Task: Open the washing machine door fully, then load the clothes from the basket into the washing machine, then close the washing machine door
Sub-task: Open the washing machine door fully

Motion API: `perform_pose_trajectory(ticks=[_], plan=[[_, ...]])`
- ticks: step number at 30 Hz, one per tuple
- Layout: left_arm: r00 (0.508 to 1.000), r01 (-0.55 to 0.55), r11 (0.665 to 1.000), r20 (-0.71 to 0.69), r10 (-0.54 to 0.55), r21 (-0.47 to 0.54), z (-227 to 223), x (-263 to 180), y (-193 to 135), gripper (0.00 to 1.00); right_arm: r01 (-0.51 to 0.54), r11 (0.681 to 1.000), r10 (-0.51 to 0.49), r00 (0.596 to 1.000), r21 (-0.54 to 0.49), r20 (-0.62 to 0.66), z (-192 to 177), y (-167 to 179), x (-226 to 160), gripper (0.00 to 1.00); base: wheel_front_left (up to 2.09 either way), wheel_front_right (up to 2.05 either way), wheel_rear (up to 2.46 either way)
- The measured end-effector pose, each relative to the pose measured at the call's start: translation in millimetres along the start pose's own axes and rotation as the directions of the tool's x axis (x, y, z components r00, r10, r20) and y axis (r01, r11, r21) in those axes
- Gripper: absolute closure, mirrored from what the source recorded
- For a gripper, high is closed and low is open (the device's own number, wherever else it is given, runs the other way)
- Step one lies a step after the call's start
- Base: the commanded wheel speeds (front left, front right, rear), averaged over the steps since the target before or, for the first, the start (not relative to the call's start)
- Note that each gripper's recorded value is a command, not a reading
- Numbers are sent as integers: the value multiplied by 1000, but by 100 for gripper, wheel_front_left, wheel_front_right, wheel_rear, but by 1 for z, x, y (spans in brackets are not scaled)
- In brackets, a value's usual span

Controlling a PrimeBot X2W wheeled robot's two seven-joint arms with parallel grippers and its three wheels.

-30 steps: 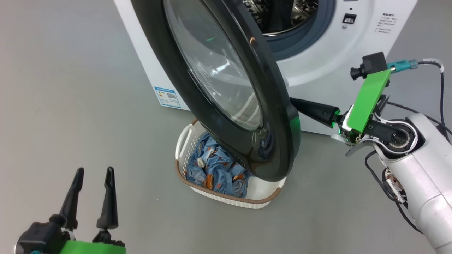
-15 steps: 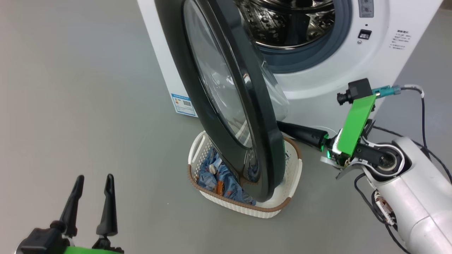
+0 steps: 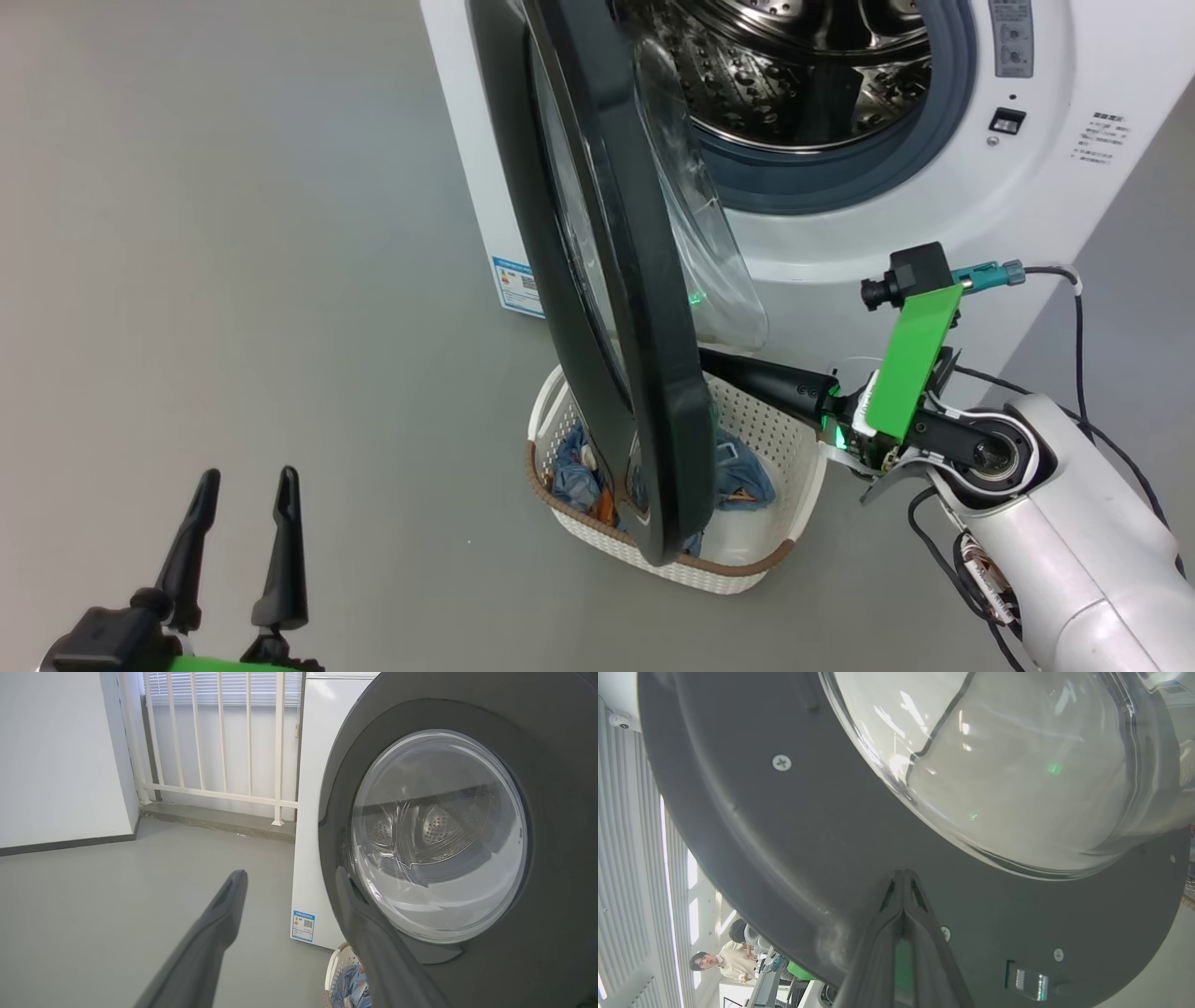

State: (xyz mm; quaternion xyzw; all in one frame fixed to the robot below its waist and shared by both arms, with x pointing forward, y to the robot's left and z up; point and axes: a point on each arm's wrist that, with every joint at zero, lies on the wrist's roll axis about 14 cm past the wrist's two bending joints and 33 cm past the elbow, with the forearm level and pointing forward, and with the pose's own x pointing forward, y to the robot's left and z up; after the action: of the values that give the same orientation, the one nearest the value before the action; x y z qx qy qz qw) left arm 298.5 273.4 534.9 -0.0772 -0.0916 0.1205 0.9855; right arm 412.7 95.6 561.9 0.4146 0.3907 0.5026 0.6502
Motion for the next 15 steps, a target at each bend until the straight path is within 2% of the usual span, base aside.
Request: perform_pose_trajectory(ticks=[15], plan=[[998, -56, 998, 1, 56, 8, 3, -17, 16, 0, -56, 998, 56, 995, 10, -86, -22, 17, 30, 100, 0, 0, 0]])
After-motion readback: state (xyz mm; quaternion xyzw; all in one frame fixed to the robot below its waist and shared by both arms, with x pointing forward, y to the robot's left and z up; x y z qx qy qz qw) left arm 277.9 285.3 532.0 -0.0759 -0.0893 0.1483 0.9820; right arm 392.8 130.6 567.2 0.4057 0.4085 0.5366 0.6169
